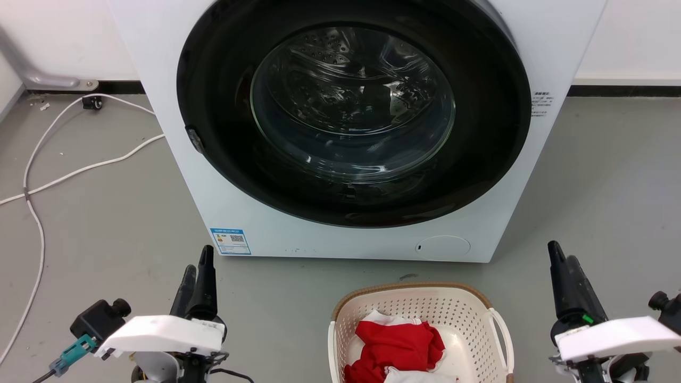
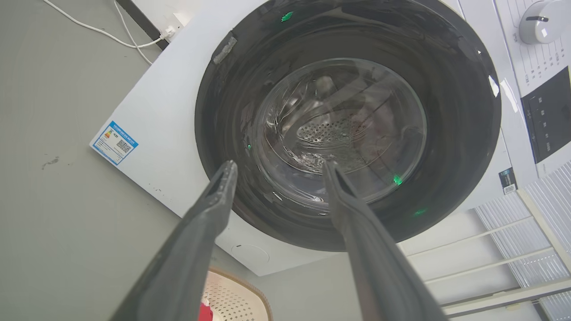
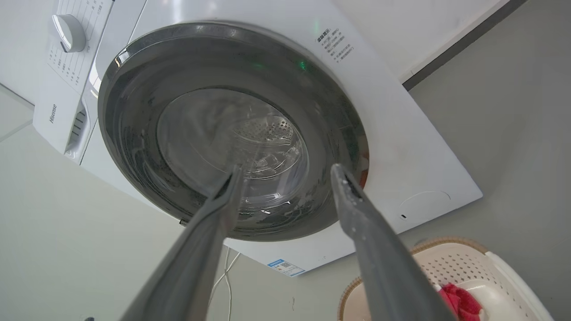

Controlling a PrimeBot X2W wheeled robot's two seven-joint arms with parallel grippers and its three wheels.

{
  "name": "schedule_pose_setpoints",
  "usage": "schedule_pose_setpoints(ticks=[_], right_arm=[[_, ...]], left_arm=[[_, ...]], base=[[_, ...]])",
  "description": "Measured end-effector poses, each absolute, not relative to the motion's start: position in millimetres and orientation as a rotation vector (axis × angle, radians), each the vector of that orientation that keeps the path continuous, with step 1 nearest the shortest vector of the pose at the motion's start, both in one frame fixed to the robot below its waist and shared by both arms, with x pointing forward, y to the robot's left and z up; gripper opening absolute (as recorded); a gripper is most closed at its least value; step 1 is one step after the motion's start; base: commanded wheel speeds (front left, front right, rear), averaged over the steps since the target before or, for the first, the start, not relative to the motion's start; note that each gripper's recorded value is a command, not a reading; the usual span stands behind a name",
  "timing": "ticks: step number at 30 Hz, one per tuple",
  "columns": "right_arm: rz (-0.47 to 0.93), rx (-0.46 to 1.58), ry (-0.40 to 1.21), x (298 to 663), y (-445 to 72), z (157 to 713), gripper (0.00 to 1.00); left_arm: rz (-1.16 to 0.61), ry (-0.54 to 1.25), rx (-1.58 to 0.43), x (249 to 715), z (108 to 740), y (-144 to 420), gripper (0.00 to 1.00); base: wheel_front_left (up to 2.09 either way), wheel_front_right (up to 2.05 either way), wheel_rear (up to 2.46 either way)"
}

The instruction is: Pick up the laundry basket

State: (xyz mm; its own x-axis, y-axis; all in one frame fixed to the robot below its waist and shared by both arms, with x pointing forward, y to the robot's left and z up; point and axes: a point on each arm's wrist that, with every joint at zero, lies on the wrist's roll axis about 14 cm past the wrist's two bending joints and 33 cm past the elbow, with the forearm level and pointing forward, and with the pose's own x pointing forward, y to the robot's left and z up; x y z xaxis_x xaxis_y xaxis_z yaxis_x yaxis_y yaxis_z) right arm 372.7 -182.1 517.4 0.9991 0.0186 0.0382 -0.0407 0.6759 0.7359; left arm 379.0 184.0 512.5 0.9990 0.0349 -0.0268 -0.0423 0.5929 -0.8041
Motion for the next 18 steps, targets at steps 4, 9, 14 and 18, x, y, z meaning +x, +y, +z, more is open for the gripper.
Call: schedule_pose_setpoints(ticks=[4, 9, 14, 18], right_arm=[[0.04, 0.761, -0.033, 370.9, -180.1, 518.1, 1.0], [0.05, 0.682, -0.049, 370.5, -178.0, 522.3, 1.0], [0.057, 0.611, -0.055, 367.9, -176.1, 522.9, 1.0], [0.065, 0.56, -0.076, 367.2, -174.7, 528.0, 1.0]], left_arm=[[0.04, 0.0, -0.873, 378.9, 515.3, 181.6, 1.0], [0.028, -0.014, -0.797, 378.6, 519.3, 177.4, 1.0], [0.025, -0.025, -0.729, 376.9, 521.0, 175.2, 1.0], [0.02, -0.032, -0.673, 375.8, 522.6, 172.4, 1.0]], base=[[0.0, 0.0, 0.0], [0.0, 0.0, 0.0], [0.0, 0.0, 0.0], [0.0, 0.0, 0.0]])
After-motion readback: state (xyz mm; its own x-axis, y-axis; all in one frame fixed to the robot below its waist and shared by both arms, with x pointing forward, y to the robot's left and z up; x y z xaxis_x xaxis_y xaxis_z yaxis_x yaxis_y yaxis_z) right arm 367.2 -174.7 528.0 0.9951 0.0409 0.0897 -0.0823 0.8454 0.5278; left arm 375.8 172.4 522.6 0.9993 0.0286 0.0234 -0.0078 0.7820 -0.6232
